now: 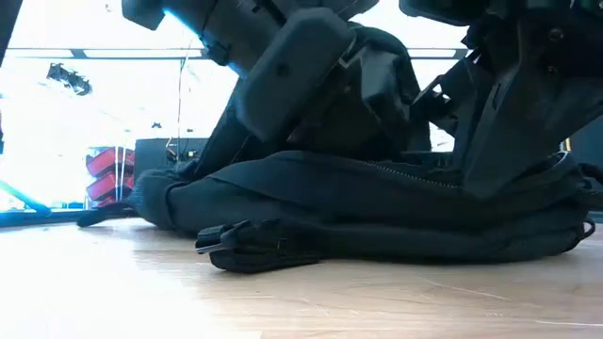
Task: Unpack backpack
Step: Open the black backpack
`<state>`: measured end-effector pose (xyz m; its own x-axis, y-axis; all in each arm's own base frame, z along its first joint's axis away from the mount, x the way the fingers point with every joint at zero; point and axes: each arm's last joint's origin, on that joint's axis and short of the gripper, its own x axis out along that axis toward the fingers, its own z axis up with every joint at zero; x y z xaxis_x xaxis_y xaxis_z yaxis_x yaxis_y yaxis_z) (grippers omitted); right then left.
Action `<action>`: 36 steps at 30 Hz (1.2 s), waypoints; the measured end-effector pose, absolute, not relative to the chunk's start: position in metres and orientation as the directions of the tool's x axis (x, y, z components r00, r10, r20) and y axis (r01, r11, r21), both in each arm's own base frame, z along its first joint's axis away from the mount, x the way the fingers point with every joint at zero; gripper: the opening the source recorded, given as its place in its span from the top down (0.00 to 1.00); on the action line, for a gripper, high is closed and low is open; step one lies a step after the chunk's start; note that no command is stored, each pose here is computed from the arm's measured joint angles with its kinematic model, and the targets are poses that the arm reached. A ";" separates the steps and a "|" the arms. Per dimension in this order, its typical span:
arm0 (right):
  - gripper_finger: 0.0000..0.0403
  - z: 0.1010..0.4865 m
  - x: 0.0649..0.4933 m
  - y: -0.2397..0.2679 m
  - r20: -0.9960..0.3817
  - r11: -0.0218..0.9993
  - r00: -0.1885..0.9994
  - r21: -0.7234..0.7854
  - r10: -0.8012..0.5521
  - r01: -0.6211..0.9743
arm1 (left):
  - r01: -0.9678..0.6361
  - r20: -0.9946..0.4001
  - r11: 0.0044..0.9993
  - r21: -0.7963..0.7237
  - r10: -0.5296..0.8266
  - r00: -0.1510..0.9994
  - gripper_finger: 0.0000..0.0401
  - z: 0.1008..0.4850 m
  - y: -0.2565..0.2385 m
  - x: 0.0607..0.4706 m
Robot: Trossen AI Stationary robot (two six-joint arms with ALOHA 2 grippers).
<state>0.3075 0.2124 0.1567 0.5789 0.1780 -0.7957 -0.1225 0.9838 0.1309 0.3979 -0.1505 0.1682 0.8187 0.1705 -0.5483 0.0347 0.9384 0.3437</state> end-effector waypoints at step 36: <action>1.00 0.158 0.307 0.216 -0.787 0.976 0.577 0.163 0.216 -0.144 | -0.211 -0.456 0.892 0.399 0.393 0.799 0.47 0.258 -0.045 0.386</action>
<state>0.3068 0.2164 0.1581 0.5773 0.2164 -0.7874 -0.1439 0.9761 0.1628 0.3856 -0.0454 0.2577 0.7986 0.3926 -0.4562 -0.2110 0.8925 0.3988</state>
